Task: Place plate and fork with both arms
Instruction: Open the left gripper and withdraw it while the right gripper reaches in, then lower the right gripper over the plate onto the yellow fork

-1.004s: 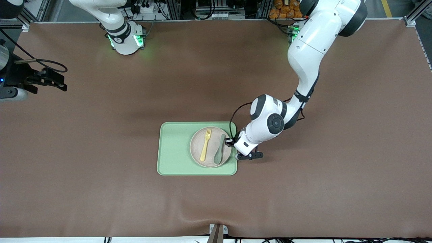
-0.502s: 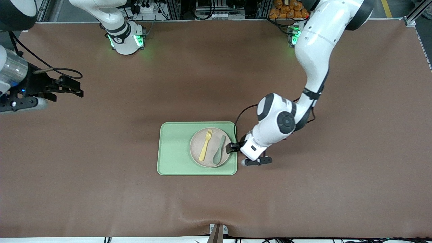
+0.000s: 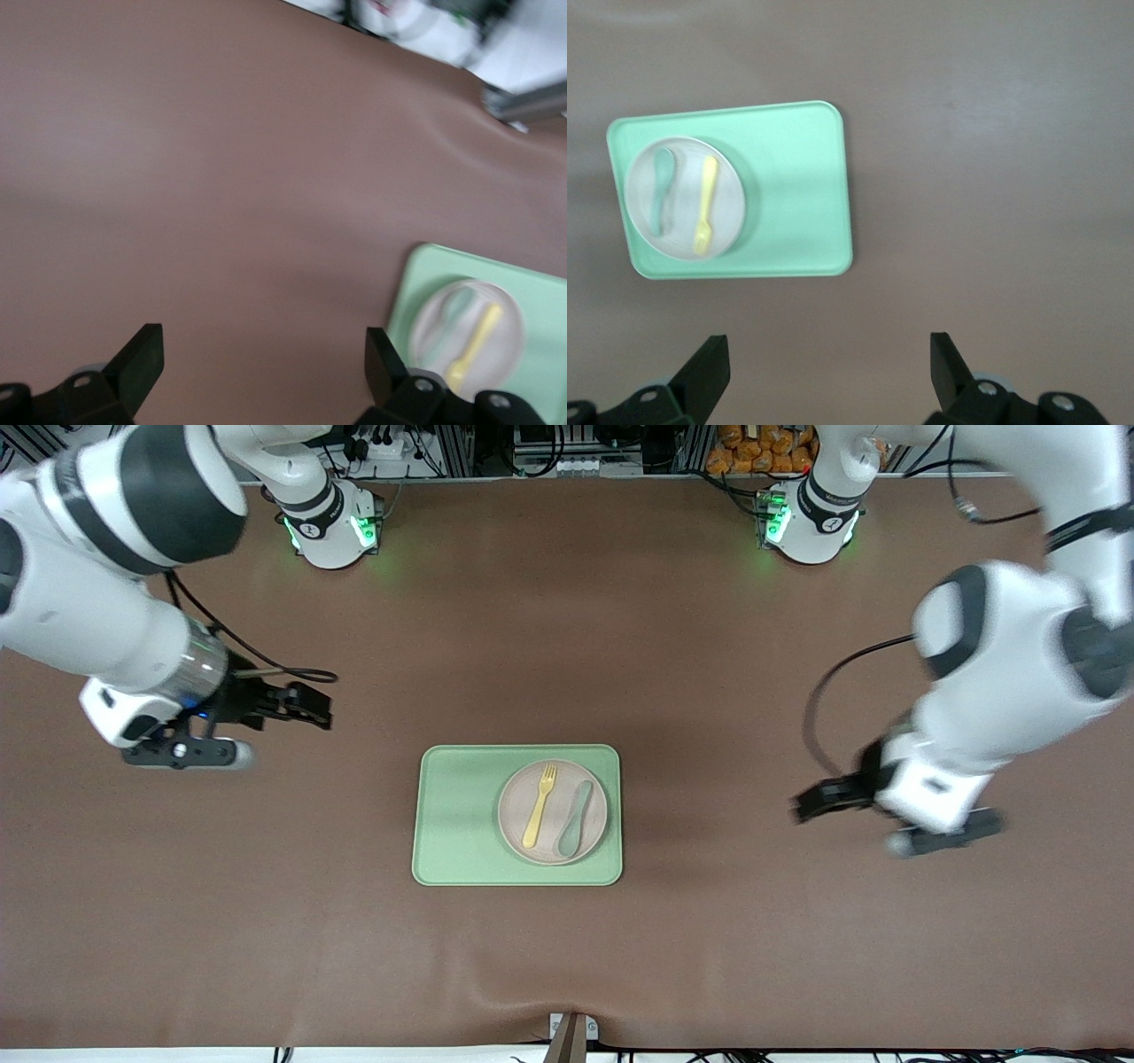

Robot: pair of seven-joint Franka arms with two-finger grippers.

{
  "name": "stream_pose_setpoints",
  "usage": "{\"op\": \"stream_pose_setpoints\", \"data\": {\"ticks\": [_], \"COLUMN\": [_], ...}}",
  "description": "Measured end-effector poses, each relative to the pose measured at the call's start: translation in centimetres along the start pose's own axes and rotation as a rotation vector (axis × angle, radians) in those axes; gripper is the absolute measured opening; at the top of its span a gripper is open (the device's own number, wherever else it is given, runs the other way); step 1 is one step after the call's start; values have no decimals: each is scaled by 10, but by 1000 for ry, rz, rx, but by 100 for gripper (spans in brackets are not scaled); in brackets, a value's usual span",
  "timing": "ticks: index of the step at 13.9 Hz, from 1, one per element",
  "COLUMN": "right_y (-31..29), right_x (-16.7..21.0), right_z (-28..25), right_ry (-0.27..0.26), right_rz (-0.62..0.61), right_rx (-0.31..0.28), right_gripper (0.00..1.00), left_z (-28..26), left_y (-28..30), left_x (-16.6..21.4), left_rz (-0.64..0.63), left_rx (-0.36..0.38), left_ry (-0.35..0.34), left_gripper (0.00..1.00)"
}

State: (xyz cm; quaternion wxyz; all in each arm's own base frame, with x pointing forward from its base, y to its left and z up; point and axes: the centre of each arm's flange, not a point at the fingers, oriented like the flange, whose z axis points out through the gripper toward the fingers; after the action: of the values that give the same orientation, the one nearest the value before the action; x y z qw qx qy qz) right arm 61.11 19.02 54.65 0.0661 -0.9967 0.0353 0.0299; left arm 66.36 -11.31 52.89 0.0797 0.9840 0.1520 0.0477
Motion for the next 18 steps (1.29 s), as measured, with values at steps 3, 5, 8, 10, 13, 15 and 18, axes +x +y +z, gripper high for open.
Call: {"op": "stream_pose_setpoints", "data": {"ticks": [3, 5, 8, 10, 13, 15, 18], "right_y": [-46, -85, -133, -152, -176, -183, -188], "right_x": [3, 2, 10, 19, 27, 32, 35], "right_z": [32, 56, 97, 130, 186, 221, 266], "right_ry": [11, 1, -7, 12, 52, 66, 69], "right_rz": [45, 72, 62, 36, 24, 18, 6], "right_rx": [22, 29, 33, 12, 2, -2, -11], "right_gripper": [100, 100, 100, 100, 100, 100, 99], "left_z": [-67, -95, -116, -125, -136, -133, -127], "left_y": [-81, -97, -115, -133, -162, -156, -130], "left_x": [-1, -11, -13, -13, -12, -17, -25], "left_rz": [-8, -8, -15, 21, 67, 85, 134], "left_rx": [45, 55, 73, 74, 77, 79, 74], "left_ry": [-40, -35, -2, -4, -6, -34, -55], "left_gripper": [100, 100, 100, 100, 100, 100, 100]}}
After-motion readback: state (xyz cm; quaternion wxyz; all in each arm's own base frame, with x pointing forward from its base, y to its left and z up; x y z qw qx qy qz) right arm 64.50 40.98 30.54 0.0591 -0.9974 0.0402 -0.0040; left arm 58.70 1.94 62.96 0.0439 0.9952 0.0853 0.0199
